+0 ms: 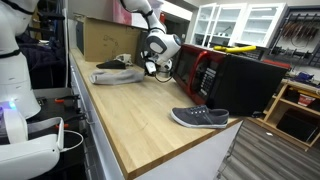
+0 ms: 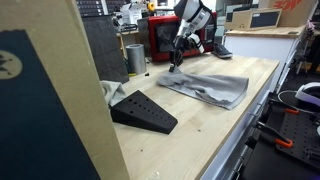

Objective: Fold the grey towel

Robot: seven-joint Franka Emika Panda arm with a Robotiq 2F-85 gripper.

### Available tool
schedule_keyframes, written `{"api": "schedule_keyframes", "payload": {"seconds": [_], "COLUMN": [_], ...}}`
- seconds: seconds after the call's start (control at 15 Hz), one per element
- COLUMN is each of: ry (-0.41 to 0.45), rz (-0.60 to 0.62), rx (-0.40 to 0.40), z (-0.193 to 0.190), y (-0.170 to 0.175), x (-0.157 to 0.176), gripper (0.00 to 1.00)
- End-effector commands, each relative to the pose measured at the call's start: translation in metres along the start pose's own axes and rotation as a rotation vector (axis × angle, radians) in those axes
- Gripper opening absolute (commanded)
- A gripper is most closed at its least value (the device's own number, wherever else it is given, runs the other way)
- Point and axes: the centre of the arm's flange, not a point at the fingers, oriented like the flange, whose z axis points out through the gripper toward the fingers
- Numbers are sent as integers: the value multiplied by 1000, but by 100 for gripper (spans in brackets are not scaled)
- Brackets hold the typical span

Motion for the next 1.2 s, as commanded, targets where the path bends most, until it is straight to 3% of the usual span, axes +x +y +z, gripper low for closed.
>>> {"api": "schedule_keyframes", "payload": {"seconds": [0.0, 0.87, 1.13], "ry": [24, 122, 112], "rz": [-62, -162, -227], "rx": [-78, -412, -467], "z": [-24, -99, -108], "y": [-11, -10, -25], "x": [0, 7, 3], "gripper": [1, 1, 1]}}
